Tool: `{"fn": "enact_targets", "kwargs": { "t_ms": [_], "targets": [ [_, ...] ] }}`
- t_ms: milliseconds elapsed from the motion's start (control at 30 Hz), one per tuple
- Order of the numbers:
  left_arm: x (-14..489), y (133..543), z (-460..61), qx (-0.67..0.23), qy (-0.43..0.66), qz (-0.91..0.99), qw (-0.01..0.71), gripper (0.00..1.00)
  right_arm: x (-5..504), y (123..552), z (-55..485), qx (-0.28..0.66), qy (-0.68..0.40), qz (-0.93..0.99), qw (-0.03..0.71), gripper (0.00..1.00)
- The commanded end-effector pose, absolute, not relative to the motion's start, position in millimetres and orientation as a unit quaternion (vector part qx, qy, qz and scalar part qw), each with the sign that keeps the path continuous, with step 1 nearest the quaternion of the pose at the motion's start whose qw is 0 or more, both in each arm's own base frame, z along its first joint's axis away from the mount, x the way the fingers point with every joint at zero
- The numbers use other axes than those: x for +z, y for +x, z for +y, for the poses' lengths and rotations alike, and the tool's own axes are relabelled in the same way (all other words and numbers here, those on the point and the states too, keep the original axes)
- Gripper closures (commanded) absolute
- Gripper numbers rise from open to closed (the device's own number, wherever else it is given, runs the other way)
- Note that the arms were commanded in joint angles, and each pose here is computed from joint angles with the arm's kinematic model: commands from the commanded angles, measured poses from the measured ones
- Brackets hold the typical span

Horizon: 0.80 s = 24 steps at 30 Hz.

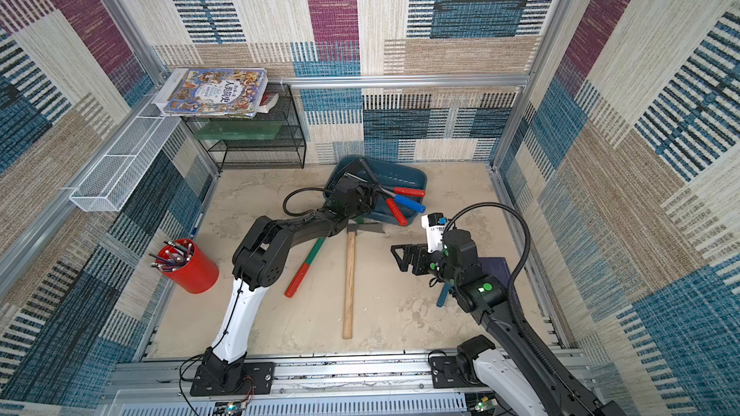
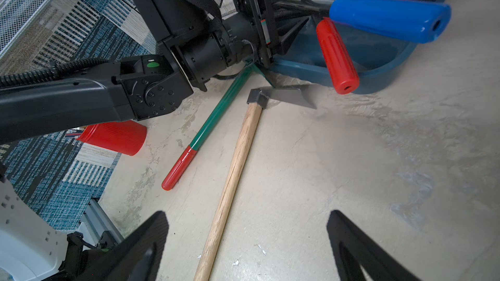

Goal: Put the small hoe into the storage box
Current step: Place the hoe in the storage box.

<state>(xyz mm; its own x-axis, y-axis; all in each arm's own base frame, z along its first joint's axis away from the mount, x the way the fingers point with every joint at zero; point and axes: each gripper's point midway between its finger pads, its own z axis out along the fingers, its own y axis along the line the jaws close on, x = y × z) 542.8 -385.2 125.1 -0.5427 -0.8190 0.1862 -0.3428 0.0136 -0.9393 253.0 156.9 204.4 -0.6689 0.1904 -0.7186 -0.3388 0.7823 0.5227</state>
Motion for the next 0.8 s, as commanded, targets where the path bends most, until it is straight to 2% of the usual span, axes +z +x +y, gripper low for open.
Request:
{"fn": "enact_targets", "kwargs": {
  "t_ms": [0,767],
  "targets": [
    [135.8,539.6,-384.4,-0.56,-0.418,0.681,0.219,0.51,208.1,254.1,158.5,0.333,-0.045,0.848,0.41,0.04],
    [156.0,500.3,-371.1,-0.555,-0.357,0.714,0.235,0.48,207.7,254.3,165.5,0.35,-0.05,0.844,0.403,0.04]
  ]
}}
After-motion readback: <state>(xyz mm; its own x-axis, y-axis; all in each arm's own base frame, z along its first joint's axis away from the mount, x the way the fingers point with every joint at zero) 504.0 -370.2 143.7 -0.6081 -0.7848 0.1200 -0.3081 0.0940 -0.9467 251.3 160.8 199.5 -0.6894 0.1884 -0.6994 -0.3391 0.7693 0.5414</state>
